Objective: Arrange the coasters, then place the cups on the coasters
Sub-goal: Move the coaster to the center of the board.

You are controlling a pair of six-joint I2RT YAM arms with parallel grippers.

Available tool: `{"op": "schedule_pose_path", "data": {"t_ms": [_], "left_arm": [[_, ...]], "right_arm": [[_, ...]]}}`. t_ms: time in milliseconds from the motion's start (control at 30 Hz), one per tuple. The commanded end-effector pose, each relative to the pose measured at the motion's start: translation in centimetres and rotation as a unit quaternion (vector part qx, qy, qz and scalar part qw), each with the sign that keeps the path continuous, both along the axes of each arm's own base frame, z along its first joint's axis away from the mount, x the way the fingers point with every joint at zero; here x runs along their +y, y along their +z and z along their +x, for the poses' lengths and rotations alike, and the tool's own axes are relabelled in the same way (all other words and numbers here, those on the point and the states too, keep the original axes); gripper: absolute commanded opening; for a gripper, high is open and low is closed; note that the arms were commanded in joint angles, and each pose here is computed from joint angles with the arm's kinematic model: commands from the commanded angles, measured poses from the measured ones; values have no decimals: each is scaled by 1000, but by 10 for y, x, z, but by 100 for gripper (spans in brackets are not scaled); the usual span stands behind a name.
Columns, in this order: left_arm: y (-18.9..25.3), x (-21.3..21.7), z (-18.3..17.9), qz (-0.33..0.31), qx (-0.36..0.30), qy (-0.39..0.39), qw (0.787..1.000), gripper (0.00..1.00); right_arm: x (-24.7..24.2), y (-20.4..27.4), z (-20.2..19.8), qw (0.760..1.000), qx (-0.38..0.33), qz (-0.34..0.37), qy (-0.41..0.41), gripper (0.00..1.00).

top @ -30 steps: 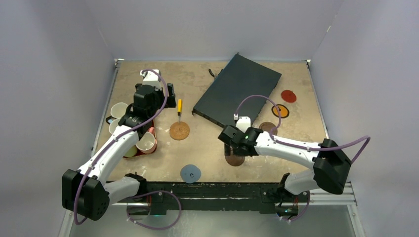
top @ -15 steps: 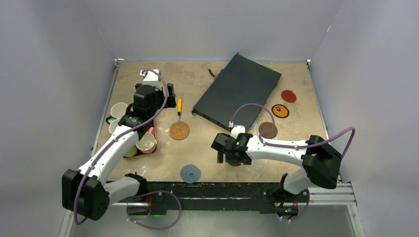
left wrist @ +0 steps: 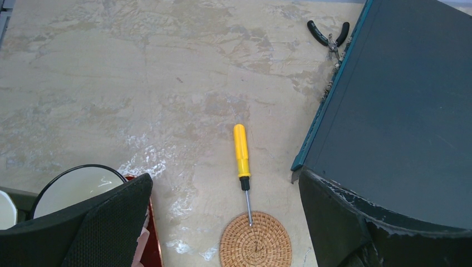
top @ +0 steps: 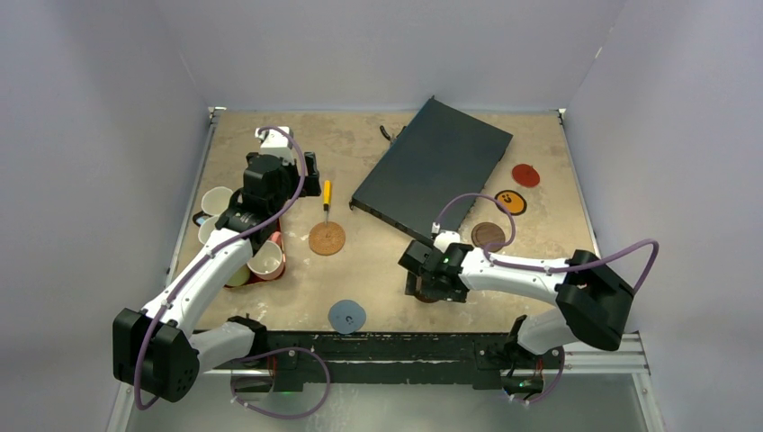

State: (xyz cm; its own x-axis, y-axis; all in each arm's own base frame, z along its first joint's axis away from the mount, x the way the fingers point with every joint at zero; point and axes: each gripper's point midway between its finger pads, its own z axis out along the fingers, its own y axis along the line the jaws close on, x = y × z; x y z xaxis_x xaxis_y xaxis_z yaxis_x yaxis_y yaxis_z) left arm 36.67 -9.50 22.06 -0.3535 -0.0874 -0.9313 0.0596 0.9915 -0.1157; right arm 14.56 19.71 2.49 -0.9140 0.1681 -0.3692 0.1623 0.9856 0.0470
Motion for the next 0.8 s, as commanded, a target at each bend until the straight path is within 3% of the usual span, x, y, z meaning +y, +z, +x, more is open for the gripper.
{"op": "schedule_pose_path", "data": {"t_ms": [0,767], "left_arm": [[17,-6,3,-13,-22,-6,1000,99],[15,-7,4,-14,-19,-10,1000,99]], "right_arm": [[15,11,9,999,-17,27,12,98],[3,-10,14,999,3,-35,22,98]]}}
